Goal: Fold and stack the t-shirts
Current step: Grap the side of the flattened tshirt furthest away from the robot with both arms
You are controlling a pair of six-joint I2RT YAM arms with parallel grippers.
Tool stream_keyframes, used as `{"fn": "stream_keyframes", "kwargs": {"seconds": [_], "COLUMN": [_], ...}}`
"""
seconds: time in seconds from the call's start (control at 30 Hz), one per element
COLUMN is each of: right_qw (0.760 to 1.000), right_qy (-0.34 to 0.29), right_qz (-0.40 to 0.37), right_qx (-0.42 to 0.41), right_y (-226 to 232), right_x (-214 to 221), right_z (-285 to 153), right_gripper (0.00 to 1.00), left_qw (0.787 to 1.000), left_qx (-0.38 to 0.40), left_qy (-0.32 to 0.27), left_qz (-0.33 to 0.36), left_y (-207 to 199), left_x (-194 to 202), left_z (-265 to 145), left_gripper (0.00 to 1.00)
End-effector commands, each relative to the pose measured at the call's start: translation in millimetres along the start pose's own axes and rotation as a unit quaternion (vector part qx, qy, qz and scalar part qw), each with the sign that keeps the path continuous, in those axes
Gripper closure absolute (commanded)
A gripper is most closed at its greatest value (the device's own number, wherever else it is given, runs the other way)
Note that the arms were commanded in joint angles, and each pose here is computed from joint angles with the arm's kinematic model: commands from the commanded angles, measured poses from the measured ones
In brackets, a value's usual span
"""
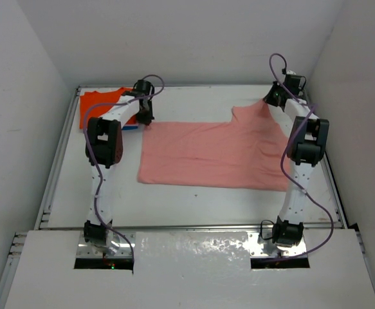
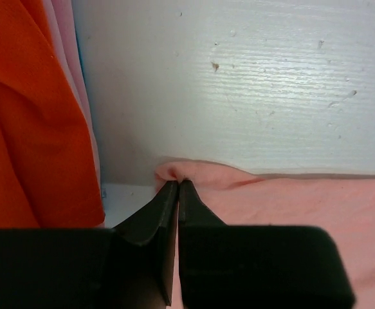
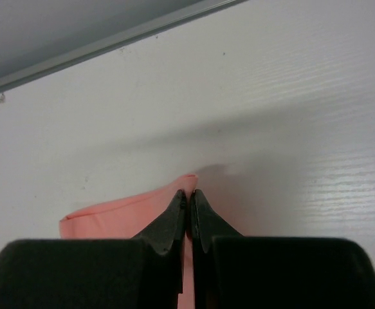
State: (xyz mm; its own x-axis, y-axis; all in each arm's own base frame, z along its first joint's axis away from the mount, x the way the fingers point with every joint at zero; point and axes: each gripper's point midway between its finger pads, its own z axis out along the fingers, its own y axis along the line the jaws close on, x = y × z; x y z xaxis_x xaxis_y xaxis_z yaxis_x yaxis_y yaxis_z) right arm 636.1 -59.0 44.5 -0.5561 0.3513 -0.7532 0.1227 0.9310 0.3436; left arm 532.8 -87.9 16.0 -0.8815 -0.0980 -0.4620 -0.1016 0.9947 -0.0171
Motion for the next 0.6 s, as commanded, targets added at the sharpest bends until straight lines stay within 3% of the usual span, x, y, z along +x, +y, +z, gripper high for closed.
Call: {"fn": "stream_keyframes", "kwargs": {"seconds": [0.0,0.17,0.57], "right_qw": [0.998,0.997,0.997], "right_qy": [-0.051,-0.061,-0.068], "right_qz": [-0.023,-0.030,-0.040], "right_qx": [-0.034,-0.034,-0.014], "right_y": [23,25,17], "right_x": [-41,-51,-51], "right_z": [-20,-35,-110], "right_gripper": [0.98,0.99,1.00], "left_qw": [0.997,0.987,0.987], "left_qx": [0.039,0.080,0.072], "left_qy": [-0.062,-0.122,-0.130], "left_qz": [-0.029,-0.067,-0.060], "left_y": [-13,-25,-14], "left_x": [-33,-58,-50], "left_z": [-28,-66,-104], "left_gripper": [1.00,1.00,1.00]}}
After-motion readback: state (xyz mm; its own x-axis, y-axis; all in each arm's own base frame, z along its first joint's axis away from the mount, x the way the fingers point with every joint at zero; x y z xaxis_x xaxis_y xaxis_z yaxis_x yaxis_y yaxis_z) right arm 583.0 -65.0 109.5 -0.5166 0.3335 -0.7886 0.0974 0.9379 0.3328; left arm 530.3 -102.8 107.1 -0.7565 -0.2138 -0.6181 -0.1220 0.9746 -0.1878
